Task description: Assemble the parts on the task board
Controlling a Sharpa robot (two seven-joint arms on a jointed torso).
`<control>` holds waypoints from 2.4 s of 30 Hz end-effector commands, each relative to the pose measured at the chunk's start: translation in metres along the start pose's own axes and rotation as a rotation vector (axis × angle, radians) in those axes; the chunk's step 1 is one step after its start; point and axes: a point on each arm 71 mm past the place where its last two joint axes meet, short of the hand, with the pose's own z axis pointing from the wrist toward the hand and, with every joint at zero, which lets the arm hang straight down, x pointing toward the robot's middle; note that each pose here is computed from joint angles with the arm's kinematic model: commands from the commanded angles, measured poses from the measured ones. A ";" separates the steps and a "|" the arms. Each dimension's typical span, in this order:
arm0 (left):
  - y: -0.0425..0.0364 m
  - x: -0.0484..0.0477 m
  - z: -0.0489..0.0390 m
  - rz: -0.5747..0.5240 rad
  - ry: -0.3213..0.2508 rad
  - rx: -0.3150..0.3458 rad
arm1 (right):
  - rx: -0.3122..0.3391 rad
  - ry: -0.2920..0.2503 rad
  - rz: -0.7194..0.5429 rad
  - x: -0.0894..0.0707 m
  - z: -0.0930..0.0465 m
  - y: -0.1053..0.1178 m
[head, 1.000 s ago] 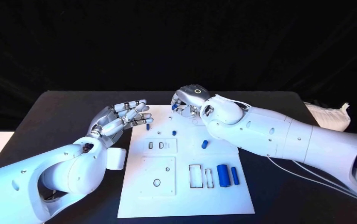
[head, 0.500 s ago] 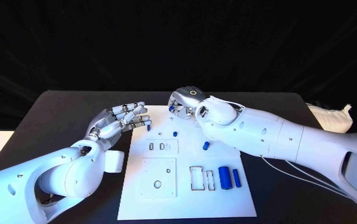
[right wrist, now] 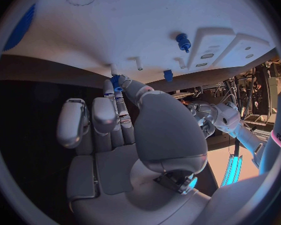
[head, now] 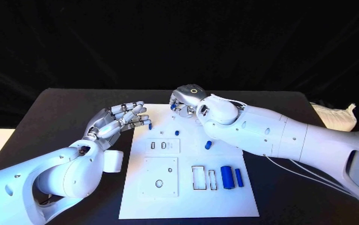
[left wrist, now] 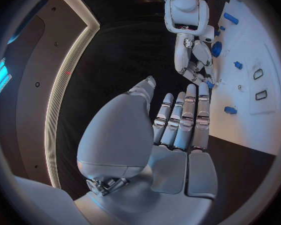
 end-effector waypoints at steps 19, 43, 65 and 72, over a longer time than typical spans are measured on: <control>-0.0021 -0.0023 0.0006 -0.004 0.008 0.009 | 0.036 0.025 -0.048 -0.006 -0.012 -0.006; -0.0014 -0.0016 0.0015 -0.005 0.011 0.005 | 0.063 0.033 -0.037 -0.001 -0.008 -0.010; -0.0016 -0.0072 0.0011 -0.001 0.001 0.002 | 0.240 -0.033 0.161 -0.033 -0.049 -0.045; -0.0020 -0.0072 0.0004 -0.002 0.002 0.004 | 0.340 0.071 0.223 -0.036 -0.077 -0.075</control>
